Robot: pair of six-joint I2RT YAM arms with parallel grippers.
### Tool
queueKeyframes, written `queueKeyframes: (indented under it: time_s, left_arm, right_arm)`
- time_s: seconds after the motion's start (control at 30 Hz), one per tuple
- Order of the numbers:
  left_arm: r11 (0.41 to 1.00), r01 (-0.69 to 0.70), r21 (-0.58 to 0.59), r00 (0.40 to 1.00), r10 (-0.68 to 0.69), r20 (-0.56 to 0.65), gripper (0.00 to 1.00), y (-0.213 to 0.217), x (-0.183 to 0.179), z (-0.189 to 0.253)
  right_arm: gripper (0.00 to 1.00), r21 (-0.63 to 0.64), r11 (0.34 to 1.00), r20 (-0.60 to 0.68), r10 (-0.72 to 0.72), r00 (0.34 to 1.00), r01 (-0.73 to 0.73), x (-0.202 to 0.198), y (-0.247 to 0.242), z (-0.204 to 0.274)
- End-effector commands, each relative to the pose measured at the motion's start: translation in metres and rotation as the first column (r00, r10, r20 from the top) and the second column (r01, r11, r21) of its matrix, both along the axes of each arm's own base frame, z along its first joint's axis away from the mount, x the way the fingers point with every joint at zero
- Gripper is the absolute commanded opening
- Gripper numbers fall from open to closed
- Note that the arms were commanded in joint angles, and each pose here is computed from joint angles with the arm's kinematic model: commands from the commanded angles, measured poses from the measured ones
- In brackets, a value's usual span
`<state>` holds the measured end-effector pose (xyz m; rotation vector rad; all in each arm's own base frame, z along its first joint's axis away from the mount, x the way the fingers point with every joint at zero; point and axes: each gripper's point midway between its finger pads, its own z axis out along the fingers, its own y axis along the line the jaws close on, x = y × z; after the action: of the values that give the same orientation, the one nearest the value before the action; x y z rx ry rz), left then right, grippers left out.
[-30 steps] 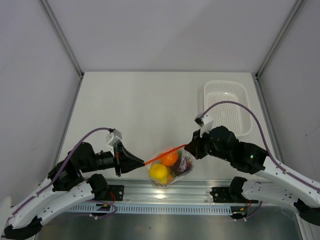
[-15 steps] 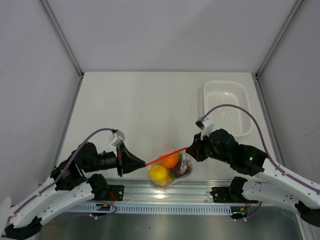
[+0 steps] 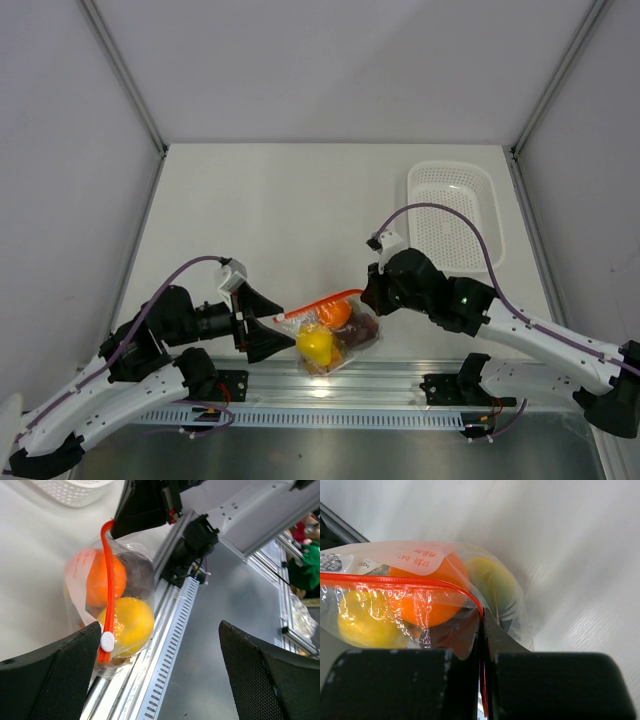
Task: Place the food in the zip-top bag and seal the zipper
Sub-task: Zip the zipper food storage bag at the center of the board, then place the zipper food storage bag at the center of the board.
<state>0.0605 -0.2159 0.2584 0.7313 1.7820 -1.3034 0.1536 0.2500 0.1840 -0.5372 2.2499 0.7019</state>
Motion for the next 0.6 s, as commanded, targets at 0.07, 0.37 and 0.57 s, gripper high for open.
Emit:
queueKeyframes:
  time_s: [0.07, 0.37, 0.57]
  left_arm:
    - [0.971, -0.239, -0.029, 0.97, 0.24, 0.042, 1.0, 0.039, 0.02, 0.026]
    - [0.943, -0.305, -0.133, 0.948, 0.314, 0.047, 1.0, 0.073, 0.008, 0.044]
    - [0.967, -0.217, -0.132, 0.976, 0.216, -0.022, 1.0, 0.06, -0.007, 0.029]
  right_arm:
    - [0.0, 0.062, 0.998, 0.071, -0.013, 0.997, 0.009, 0.034, 0.025, 0.035]
    - [0.0, 0.094, 0.993, -0.021, -0.068, 0.997, 0.07, 0.122, 0.055, 0.028]
    - [0.0, 0.07, 0.984, -0.079, -0.157, 0.984, 0.163, 0.208, 0.057, 0.002]
